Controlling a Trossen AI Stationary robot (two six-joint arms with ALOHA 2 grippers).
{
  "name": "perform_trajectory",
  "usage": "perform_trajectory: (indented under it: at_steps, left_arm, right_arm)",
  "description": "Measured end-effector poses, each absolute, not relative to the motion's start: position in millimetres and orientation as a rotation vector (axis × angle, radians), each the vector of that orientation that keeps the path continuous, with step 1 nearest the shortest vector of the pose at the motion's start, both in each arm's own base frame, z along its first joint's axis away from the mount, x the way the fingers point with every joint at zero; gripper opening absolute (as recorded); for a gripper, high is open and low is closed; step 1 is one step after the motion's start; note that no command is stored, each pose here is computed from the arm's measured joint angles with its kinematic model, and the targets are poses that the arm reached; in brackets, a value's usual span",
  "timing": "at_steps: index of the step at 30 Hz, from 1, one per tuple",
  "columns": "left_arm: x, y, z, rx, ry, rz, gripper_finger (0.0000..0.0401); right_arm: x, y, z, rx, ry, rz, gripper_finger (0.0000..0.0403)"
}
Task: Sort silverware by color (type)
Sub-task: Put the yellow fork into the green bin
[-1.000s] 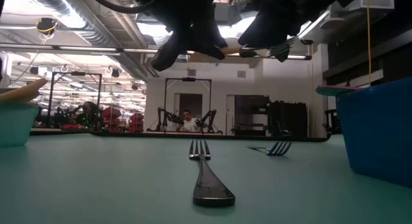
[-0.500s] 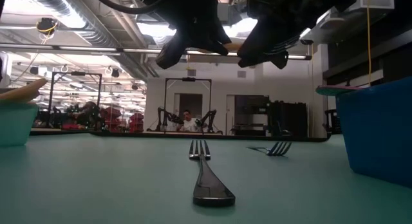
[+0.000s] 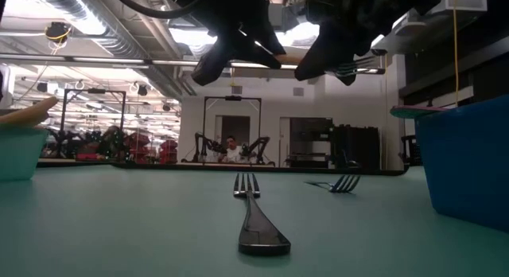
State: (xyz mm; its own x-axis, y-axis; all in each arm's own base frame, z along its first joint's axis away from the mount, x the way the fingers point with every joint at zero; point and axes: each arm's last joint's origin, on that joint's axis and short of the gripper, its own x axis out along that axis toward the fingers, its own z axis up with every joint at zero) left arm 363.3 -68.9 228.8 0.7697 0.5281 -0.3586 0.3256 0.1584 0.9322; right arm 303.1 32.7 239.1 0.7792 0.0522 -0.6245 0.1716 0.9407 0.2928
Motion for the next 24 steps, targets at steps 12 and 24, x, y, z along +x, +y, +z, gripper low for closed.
perform_trajectory:
  at_steps: [12,24]
  left_arm:
    - [360.5,-76.9,229.9,1.461,0.761,0.223,0.0074]
    - [357.9,-80.7,230.2,1.479,0.801,0.292,0.0075]
  right_arm:
    - [303.2,31.4,239.3,0.332,0.666,-0.108,0.0000]
    - [304.7,30.9,241.7,0.365,0.639,-0.133,0.0000]
